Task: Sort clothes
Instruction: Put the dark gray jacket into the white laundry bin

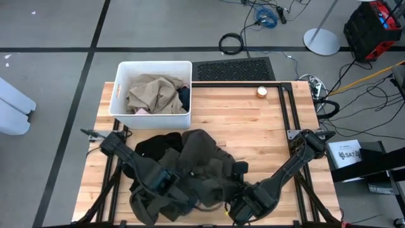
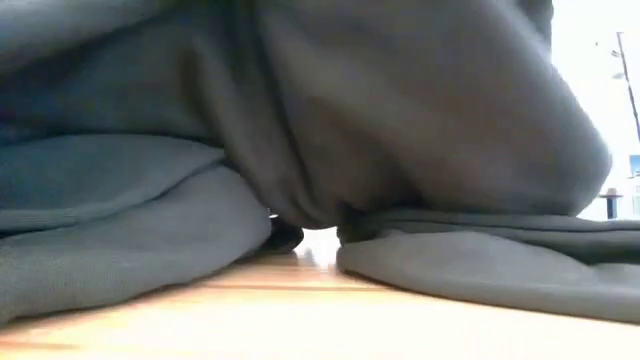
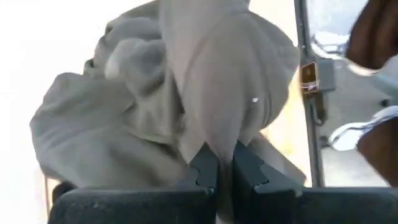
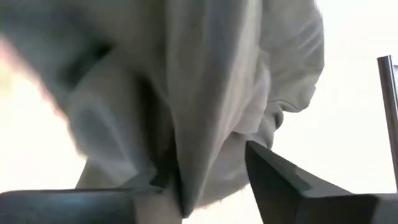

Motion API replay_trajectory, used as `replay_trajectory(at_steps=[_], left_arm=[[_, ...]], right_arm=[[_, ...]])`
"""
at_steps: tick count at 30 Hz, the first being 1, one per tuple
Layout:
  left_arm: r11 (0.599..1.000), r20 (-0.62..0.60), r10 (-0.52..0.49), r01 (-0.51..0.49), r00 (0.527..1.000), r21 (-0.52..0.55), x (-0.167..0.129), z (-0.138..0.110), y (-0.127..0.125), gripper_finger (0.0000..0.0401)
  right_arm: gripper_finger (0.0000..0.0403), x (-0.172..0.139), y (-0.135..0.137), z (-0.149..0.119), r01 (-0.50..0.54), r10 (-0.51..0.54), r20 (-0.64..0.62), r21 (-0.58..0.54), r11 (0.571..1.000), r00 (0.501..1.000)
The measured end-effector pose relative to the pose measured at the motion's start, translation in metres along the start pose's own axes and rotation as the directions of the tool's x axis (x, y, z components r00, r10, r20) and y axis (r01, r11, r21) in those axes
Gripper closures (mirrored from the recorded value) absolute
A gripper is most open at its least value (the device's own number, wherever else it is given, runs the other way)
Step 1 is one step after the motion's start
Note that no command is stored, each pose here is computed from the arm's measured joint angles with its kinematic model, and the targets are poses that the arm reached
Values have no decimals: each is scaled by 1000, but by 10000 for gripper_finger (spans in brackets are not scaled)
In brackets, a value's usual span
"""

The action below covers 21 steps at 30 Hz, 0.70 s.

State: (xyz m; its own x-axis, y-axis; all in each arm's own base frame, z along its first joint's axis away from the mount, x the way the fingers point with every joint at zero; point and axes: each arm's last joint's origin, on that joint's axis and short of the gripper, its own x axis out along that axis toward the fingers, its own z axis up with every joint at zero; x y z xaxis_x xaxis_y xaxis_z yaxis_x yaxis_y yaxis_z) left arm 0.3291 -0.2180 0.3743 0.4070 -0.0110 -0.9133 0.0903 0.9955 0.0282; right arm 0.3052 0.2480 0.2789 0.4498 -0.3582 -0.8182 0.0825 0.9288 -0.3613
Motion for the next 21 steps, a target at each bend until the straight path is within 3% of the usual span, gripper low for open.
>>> replay_trajectory(at_steps=[4, 10, 13, 16, 21], left_arm=[[993, 13, 37, -35, 999, -109, -39, -19, 22, 386], [983, 269, 62, -11, 961, -185, -103, -35, 42, 386], [978, 372, 88, -10, 924, -207, -125, -42, 46, 386], [970, 459, 114, 2, 881, -245, -140, -44, 51, 386], [964, 515, 97, 48, 851, -262, -148, -42, 52, 386]], right_arm=[[225, -34, 1, 0, -9, 7, 46, 44, 999, 999], [223, -58, 25, -22, 7, -18, 177, 62, 998, 984], [227, -47, 44, -31, -18, -1, 233, 79, 997, 972], [229, -26, 54, -29, 3, -12, 311, 29, 1000, 950], [229, 18, 41, -10, 115, -133, 371, 70, 991, 919]])
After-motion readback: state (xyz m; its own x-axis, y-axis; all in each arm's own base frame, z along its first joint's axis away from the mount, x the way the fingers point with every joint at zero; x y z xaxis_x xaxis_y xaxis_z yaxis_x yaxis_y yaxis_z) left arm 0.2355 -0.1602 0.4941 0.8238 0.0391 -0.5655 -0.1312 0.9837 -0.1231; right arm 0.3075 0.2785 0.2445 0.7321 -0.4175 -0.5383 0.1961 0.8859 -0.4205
